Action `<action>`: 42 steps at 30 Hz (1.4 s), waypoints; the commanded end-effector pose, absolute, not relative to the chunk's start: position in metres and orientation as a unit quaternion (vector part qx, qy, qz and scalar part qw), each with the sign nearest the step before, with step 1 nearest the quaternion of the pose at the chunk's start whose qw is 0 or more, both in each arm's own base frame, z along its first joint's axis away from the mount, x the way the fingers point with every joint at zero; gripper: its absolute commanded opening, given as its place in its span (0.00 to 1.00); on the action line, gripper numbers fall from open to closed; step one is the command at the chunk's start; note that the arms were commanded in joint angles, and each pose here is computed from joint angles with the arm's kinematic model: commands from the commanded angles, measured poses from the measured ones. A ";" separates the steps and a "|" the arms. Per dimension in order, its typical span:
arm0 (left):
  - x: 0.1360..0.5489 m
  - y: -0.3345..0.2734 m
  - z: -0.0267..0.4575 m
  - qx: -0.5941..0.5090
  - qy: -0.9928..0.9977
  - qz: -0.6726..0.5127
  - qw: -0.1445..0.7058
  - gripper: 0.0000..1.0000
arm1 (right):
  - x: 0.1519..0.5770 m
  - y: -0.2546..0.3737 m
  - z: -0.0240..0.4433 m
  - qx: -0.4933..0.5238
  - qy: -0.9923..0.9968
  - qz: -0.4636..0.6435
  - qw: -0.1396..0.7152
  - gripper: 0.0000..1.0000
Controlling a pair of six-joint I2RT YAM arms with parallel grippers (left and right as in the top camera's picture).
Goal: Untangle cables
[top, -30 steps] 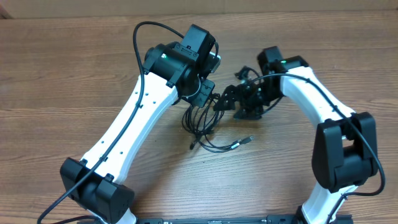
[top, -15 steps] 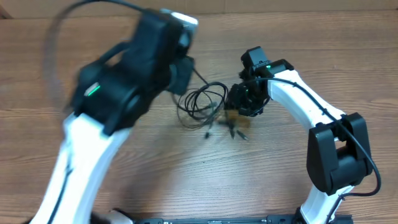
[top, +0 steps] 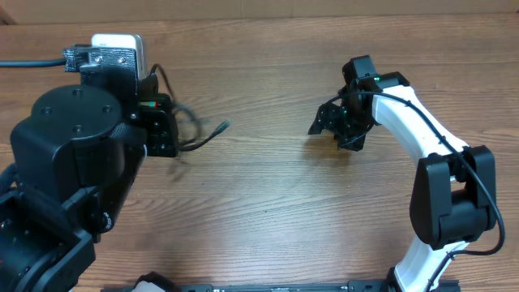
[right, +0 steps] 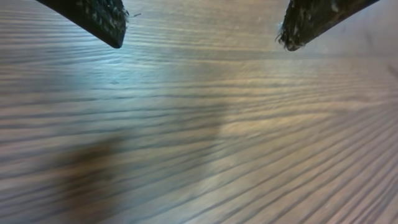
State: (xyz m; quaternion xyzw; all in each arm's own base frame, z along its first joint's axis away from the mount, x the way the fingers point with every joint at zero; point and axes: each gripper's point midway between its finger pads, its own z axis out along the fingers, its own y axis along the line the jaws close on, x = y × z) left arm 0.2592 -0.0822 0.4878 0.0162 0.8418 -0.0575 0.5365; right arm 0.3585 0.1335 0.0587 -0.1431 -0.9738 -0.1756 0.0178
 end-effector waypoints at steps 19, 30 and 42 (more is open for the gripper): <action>0.310 -0.173 0.312 0.141 0.966 -0.054 0.210 0.05 | 0.343 0.083 0.059 -0.168 -0.979 -0.113 0.037 0.80; 0.318 -0.233 0.226 0.183 0.973 -0.132 0.045 0.04 | 0.342 0.067 0.059 -0.184 -0.977 -0.101 0.041 0.81; 0.301 -0.264 0.183 0.227 0.968 -0.110 -0.018 0.04 | 0.342 0.067 0.059 -0.184 -0.977 -0.099 0.040 0.81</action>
